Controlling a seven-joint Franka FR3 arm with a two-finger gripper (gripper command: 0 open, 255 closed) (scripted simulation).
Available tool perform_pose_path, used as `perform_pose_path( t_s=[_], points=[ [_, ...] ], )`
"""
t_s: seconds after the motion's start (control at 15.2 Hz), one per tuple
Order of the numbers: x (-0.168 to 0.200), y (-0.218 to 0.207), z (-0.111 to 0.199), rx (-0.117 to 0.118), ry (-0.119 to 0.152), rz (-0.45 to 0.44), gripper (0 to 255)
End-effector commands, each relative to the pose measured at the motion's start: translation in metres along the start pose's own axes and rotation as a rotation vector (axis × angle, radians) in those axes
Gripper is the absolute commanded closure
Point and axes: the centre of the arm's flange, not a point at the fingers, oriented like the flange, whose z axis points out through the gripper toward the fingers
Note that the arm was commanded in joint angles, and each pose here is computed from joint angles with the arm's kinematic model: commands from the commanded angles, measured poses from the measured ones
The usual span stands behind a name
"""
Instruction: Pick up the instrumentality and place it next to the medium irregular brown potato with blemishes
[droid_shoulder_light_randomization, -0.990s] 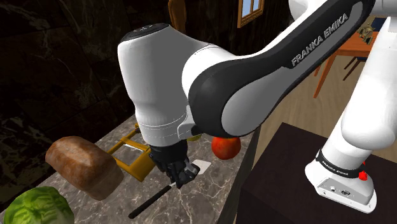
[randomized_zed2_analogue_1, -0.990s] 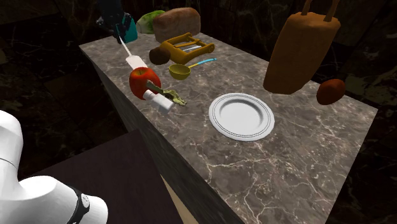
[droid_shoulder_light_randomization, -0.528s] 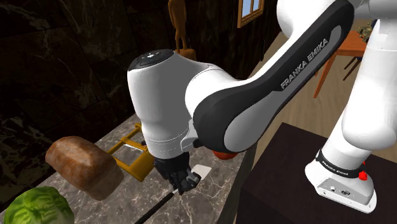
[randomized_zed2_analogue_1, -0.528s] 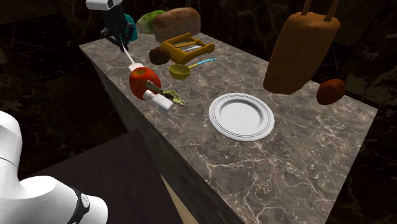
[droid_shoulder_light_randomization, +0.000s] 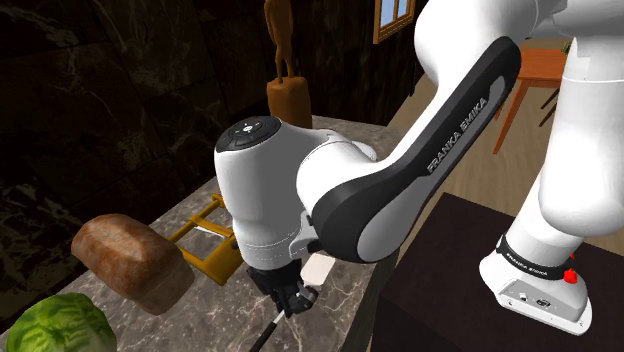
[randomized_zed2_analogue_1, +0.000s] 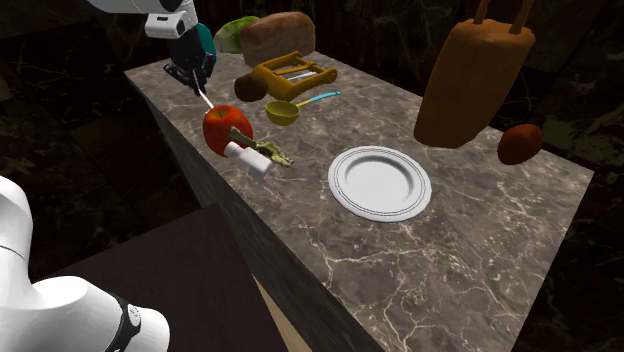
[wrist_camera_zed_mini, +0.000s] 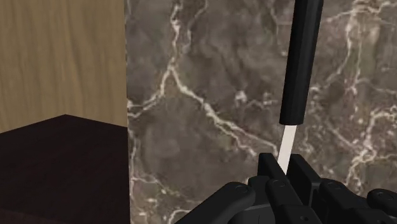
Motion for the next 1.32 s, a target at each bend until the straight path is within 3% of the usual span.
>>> perform_pose_path(
  t_s=[0.0, 0.53, 0.59, 0.92, 1.19, 1.25],
  points=[
    [0.001, 0.0, 0.012, 0.0, 0.0, 0.0, 255],
    [0.001, 0.0, 0.015, 0.0, 0.0, 0.0, 255],
    [0.001, 0.0, 0.015, 0.0, 0.0, 0.0, 0],
    [0.001, 0.0, 0.015, 0.0, 0.0, 0.0, 0],
    [0.001, 0.0, -0.035, 0.0, 0.0, 0.0, 0],
    [0.001, 0.0, -0.035, 0.0, 0.0, 0.0, 0]
  ],
)
